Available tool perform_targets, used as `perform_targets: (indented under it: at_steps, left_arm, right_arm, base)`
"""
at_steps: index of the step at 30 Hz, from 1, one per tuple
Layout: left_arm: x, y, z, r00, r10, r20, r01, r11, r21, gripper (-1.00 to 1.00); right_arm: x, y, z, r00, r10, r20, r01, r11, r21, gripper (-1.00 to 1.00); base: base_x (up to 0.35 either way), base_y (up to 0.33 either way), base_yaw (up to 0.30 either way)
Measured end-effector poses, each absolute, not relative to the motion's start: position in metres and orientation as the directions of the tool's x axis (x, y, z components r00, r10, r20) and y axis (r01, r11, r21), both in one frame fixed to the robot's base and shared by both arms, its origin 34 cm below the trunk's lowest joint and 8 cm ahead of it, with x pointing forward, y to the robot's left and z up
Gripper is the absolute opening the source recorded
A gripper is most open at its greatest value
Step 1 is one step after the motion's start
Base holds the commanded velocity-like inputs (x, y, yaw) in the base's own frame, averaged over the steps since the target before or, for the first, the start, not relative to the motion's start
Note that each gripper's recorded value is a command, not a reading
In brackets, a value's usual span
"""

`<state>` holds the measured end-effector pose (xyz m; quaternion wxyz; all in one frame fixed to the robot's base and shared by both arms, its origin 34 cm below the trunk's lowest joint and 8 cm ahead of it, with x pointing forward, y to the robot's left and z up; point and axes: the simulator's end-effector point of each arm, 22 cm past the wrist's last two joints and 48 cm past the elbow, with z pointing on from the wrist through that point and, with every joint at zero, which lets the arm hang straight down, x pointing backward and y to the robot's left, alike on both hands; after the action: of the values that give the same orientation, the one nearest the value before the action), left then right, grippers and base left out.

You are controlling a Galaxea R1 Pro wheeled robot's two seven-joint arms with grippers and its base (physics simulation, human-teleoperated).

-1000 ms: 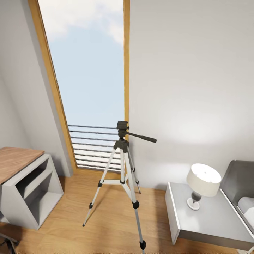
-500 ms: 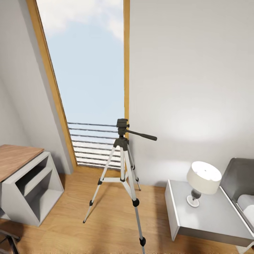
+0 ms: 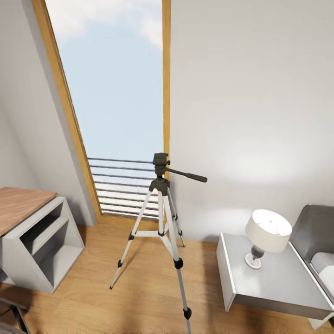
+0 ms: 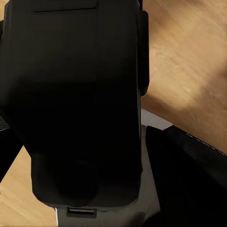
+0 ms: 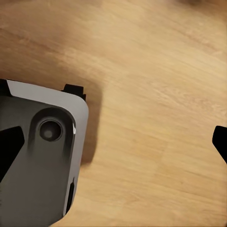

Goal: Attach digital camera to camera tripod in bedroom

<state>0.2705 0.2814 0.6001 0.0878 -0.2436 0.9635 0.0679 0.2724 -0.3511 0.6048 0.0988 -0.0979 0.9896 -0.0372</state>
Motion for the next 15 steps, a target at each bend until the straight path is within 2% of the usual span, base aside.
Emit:
perform_targets:
  at_steps: [15]
  left_arm:
    - [0.2619,0.2814,0.5967,-0.872,-0.455,-0.182,-0.477,0.873,0.099,-1.00]
  right_arm:
    - [0.2636,-0.3511,0.6014,-0.965,-0.201,-0.166,-0.189,0.978,-0.089,1.00]
  base:
    - [0.000,0.000,0.000]
